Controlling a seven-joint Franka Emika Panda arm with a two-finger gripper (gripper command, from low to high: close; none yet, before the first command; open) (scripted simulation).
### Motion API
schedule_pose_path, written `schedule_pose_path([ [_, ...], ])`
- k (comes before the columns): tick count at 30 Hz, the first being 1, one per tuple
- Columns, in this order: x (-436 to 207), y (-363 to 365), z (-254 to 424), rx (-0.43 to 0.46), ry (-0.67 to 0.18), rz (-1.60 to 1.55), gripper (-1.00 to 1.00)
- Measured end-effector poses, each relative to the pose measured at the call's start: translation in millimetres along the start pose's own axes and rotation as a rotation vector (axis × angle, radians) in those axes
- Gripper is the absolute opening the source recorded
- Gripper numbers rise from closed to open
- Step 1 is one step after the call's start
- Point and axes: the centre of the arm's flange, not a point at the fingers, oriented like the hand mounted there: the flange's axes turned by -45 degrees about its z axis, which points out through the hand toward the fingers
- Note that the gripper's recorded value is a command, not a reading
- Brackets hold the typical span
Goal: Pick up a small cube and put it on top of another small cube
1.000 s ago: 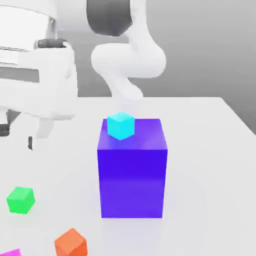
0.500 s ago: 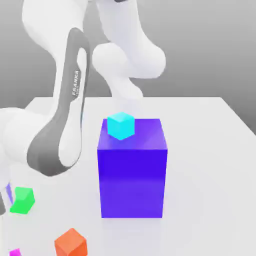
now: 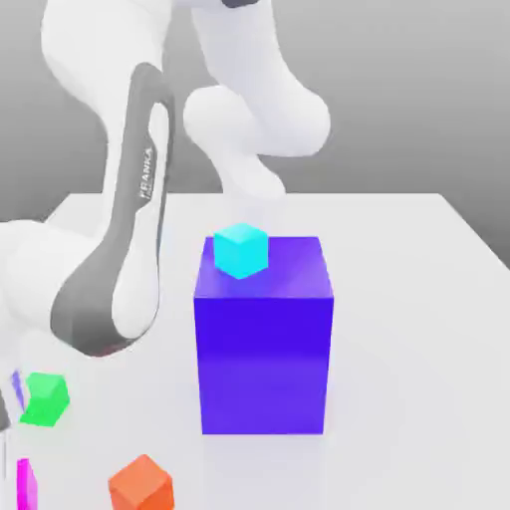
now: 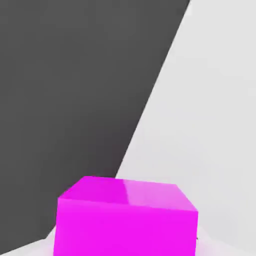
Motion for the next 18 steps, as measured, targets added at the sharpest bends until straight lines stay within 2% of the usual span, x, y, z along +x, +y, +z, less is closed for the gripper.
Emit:
schedule_pose_path([
  [10, -5, 149, -36, 0.002, -0.003, 0.574, -1.0],
  [15, -9, 166, 8, 0.006, -0.009, 0.651, -1.0],
  [16, -10, 167, 20, 0.006, -0.009, 0.652, 1.0],
  [18, -10, 167, 20, 0.006, -0.009, 0.652, 1.0],
])
